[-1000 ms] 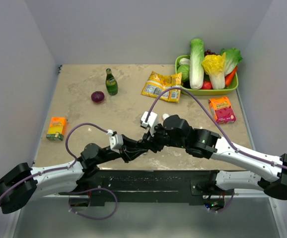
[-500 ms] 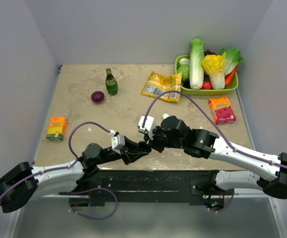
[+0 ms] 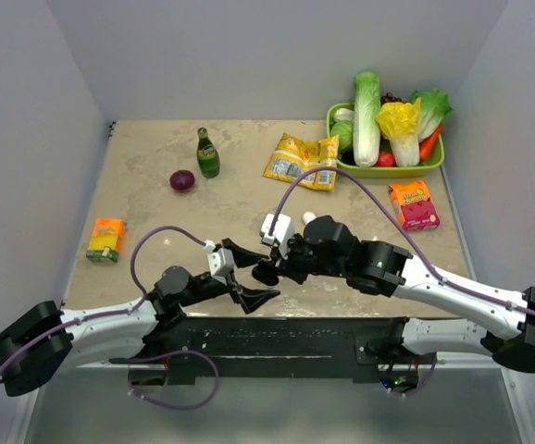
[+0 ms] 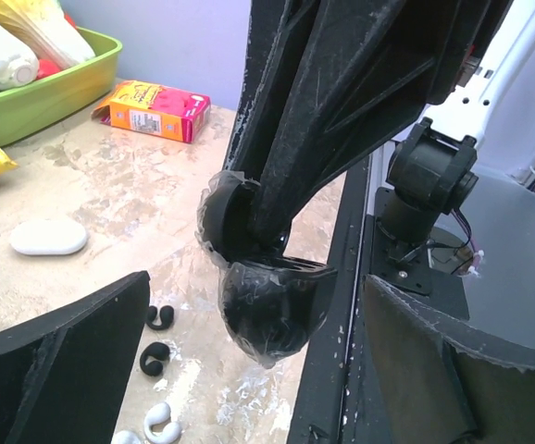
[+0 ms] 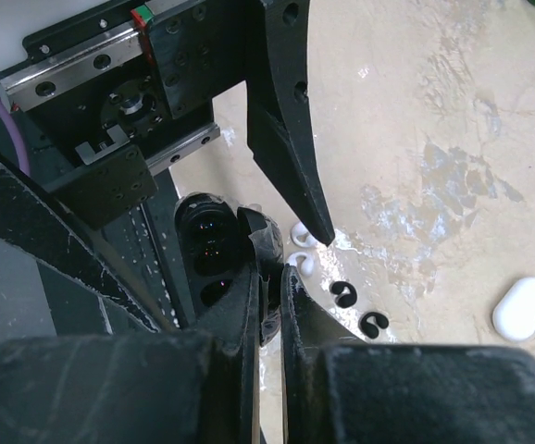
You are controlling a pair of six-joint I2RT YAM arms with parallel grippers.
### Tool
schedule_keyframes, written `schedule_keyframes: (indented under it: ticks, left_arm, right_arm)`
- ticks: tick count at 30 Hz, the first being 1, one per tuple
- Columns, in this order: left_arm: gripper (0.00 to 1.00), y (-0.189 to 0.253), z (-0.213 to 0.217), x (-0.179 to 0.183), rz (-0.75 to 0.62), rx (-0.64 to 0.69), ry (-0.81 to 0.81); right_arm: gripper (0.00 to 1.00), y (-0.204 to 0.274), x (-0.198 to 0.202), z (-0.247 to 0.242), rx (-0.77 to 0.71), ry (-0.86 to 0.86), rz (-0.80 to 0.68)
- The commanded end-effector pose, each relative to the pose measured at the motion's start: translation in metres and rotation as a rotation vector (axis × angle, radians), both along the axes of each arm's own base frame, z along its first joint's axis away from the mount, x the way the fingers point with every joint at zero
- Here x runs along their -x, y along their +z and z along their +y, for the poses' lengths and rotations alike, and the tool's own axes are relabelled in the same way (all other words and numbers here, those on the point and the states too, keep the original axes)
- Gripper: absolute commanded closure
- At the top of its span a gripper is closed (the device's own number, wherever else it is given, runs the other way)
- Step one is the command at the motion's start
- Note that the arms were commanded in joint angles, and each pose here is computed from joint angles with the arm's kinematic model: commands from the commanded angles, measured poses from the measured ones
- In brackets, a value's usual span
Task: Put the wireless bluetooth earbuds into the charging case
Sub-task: Adjust the charging case.
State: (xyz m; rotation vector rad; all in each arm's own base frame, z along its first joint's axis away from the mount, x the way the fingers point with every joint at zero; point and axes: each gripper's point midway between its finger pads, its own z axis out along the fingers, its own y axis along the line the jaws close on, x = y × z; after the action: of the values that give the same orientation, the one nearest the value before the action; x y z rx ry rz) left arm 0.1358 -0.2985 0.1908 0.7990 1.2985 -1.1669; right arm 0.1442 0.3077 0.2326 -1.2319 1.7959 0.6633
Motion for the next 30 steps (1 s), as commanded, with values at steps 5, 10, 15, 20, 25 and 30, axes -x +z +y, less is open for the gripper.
schedule_keyframes:
  ticks: [5, 10, 15, 20, 25, 30]
  left_arm:
    - [0.00, 0.023, 0.003, -0.007, -0.049, 0.053, 0.040]
    - [0.31, 0.023, 0.000, 0.004, -0.084, 0.042, -0.024]
    - [0.51, 0.020, -0.002, 0.006, -0.078, 0.027, -0.045]
    - [0.47, 0.022, -0.004, 0.005, -0.081, 0.023, -0.048]
    - [0.28, 0.023, -0.007, 0.004, -0.076, 0.007, -0.052]
    - [0.39, 0.022, -0.009, 0.007, -0.084, -0.004, -0.073]
  right_arm:
    - [1.00, 0.027, -0.002, -0.003, -0.011, -0.028, -0.076]
    - [1.00, 0.027, -0.002, -0.008, 0.006, -0.038, -0.083]
    - [1.00, 0.028, 0.000, -0.010, 0.008, -0.037, -0.087]
    - [1.00, 0.025, 0.003, -0.008, 0.016, -0.023, -0.081]
    - [1.00, 0.022, 0.006, -0.007, 0.028, -0.008, -0.078]
    - [1.00, 0.020, 0.007, -0.006, 0.036, -0.001, -0.076]
